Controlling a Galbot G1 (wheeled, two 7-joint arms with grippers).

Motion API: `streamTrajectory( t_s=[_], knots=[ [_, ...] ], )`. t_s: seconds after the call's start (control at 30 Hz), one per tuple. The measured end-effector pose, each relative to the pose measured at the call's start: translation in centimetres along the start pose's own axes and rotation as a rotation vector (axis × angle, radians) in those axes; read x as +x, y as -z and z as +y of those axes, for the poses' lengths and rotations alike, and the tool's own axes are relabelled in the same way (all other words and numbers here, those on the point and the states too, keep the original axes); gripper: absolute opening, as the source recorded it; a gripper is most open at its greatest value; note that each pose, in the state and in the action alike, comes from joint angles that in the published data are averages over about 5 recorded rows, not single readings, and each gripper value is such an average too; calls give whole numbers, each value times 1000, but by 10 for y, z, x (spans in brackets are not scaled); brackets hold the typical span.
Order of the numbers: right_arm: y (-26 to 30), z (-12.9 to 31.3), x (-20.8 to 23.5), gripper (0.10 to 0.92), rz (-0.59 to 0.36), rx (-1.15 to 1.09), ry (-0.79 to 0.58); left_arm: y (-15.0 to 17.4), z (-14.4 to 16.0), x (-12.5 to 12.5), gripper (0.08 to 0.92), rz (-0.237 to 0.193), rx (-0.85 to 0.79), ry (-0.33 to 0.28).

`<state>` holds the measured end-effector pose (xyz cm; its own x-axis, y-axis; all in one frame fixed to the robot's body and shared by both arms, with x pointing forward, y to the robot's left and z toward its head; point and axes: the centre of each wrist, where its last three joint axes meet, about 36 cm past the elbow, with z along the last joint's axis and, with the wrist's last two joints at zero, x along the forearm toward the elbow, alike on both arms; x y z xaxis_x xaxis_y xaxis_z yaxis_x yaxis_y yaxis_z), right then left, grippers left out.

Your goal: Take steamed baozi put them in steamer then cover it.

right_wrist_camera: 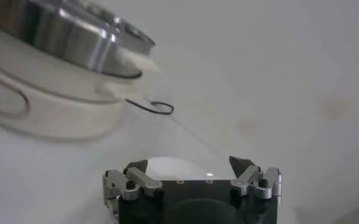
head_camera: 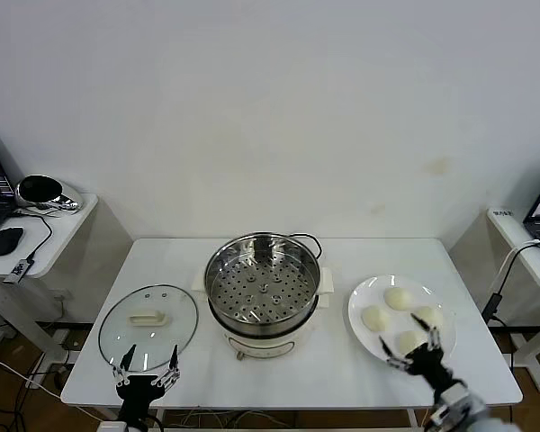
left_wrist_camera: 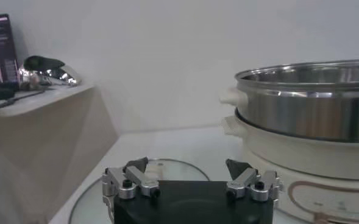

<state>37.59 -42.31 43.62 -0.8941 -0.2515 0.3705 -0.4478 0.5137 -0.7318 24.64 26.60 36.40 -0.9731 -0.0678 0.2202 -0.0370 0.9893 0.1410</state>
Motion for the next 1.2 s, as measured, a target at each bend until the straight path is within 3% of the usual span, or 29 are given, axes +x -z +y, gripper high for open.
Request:
streamTrajectory(
  t_s=[0.33, 0.6, 0.9, 1.2],
  knots=[
    [17, -100, -51, 823, 95, 280, 222, 12, 2, -3, 823, 6, -10, 29],
    [27, -147, -106, 823, 177, 407, 472, 15, 7, -6, 823, 18, -23, 55],
    [38, -168, -169, 823, 237, 472, 644, 19, 11, -9, 823, 26, -22, 88],
    [35, -149, -217, 823, 315, 480, 785, 21, 16, -9, 823, 29, -24, 106]
  ],
)
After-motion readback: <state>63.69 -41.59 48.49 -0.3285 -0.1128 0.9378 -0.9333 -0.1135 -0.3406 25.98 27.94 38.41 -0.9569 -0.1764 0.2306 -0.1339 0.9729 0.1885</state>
